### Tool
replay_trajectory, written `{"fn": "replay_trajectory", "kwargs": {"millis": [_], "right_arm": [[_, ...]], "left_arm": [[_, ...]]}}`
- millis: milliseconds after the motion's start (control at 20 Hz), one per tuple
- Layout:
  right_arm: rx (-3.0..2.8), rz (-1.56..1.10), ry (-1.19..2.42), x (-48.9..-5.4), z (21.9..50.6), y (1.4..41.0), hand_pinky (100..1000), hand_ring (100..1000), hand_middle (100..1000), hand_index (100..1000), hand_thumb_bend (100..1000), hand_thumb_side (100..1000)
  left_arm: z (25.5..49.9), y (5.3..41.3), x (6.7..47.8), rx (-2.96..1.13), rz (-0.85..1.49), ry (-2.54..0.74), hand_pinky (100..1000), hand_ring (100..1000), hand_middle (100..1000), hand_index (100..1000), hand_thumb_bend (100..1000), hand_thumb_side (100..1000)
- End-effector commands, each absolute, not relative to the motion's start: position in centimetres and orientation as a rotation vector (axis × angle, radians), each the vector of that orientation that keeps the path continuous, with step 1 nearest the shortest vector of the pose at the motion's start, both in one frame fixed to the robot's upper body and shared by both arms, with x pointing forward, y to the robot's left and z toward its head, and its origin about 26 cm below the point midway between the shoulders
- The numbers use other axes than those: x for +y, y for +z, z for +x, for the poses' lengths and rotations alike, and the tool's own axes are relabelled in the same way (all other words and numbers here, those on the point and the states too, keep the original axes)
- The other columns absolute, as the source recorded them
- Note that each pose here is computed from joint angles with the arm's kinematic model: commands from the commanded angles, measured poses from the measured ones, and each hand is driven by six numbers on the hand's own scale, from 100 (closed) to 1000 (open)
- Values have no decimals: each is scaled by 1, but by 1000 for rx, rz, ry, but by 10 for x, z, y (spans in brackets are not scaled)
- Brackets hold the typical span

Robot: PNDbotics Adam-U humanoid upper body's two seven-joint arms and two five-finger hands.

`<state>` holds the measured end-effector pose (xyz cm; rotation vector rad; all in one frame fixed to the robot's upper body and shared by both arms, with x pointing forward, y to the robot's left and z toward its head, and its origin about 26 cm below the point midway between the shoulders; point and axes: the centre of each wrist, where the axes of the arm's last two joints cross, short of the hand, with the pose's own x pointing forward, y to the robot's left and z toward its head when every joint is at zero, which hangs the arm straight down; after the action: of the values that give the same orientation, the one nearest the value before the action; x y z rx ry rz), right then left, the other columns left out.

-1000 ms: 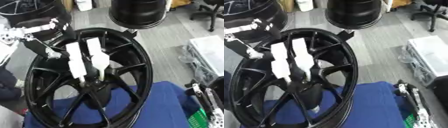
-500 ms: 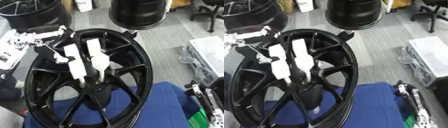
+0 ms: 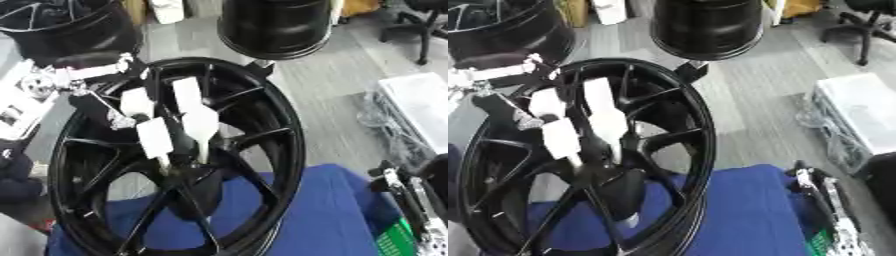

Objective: Pull the pin out of the wheel hub.

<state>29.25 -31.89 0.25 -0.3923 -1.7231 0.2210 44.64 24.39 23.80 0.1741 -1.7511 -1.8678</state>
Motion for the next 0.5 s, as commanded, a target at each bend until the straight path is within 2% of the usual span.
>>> {"fn": "replay_trajectory", "kwargs": {"millis": [50, 500], "right_arm": [[-1748, -410, 249, -323, 296, 12, 571, 544, 578, 588, 100, 878], [-1745, -412, 256, -323, 296, 12, 571, 544, 578, 588, 100, 879]], "left_arm": [[445, 253, 246, -1672, 112, -2255, 517, 444, 500, 608, 123, 100], [436, 287, 234, -1795, 118, -2270, 517, 444, 514, 620, 113, 100]]}}
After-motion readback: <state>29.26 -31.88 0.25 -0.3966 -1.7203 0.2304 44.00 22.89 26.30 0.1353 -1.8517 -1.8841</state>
